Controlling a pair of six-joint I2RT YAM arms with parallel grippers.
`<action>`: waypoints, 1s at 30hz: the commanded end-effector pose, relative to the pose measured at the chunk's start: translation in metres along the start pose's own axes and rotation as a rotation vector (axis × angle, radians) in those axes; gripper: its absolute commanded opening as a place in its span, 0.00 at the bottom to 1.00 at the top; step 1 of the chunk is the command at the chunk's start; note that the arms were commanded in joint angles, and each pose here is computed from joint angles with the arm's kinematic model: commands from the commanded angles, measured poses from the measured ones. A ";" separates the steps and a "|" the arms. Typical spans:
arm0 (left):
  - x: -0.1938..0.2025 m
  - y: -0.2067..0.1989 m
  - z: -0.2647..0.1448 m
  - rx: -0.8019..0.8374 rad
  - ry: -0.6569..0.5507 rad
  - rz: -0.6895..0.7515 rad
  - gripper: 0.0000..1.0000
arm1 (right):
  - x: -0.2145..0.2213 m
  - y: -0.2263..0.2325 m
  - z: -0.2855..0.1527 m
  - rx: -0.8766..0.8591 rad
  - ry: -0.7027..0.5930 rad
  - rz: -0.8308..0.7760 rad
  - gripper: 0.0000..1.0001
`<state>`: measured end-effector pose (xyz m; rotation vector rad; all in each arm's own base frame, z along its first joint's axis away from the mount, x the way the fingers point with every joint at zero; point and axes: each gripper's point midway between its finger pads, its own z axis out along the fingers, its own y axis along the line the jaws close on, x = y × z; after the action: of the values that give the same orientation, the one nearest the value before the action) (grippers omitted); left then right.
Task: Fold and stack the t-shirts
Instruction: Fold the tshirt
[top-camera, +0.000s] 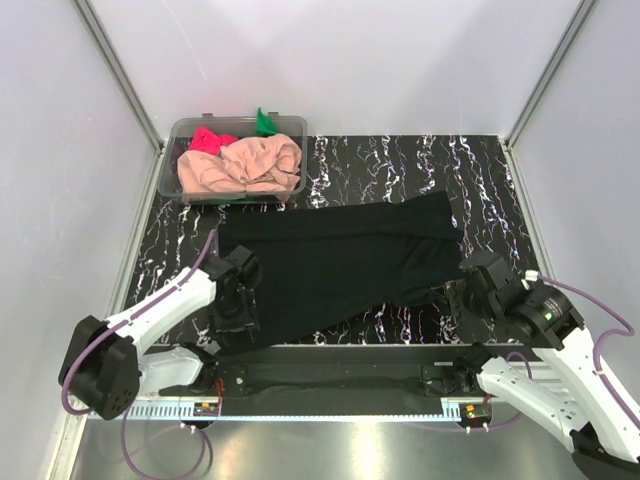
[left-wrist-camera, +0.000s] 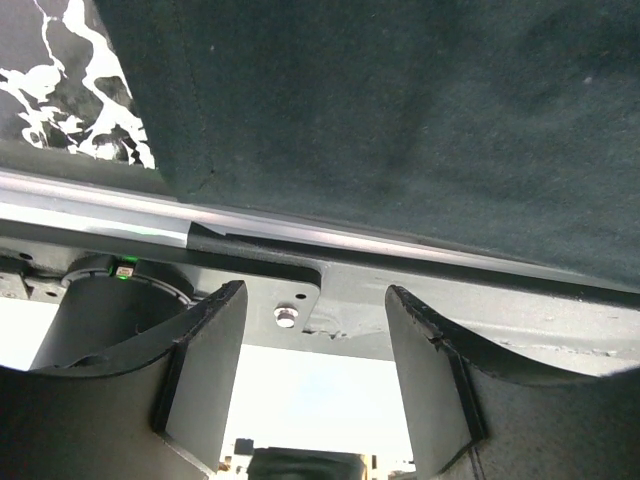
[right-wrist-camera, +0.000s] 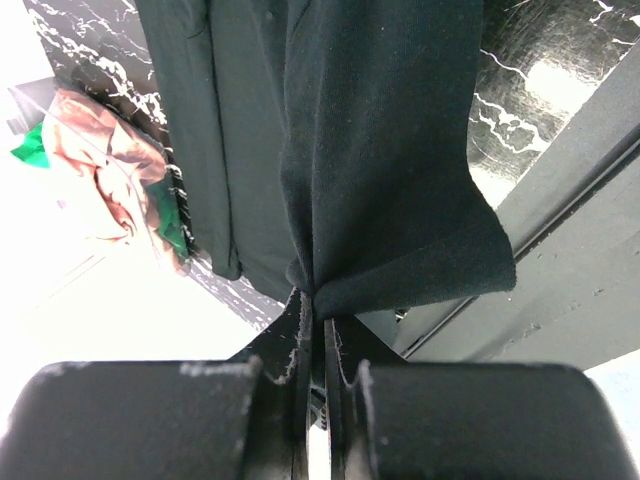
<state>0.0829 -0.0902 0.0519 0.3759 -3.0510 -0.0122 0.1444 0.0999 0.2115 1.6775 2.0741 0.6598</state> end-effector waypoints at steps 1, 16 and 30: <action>0.003 0.001 -0.007 0.023 0.003 -0.021 0.63 | -0.033 -0.067 -0.008 0.239 -0.124 -0.067 0.00; 0.007 -0.013 0.006 0.087 0.143 -0.074 0.61 | -0.029 -0.077 -0.007 0.249 -0.086 -0.040 0.00; 0.009 -0.011 0.019 0.073 0.153 -0.095 0.60 | -0.029 -0.073 -0.009 0.233 -0.088 -0.027 0.00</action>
<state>0.0728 -0.0972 0.0350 0.4818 -2.8949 0.0800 0.1371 0.0980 0.2078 1.6920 2.0683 0.6995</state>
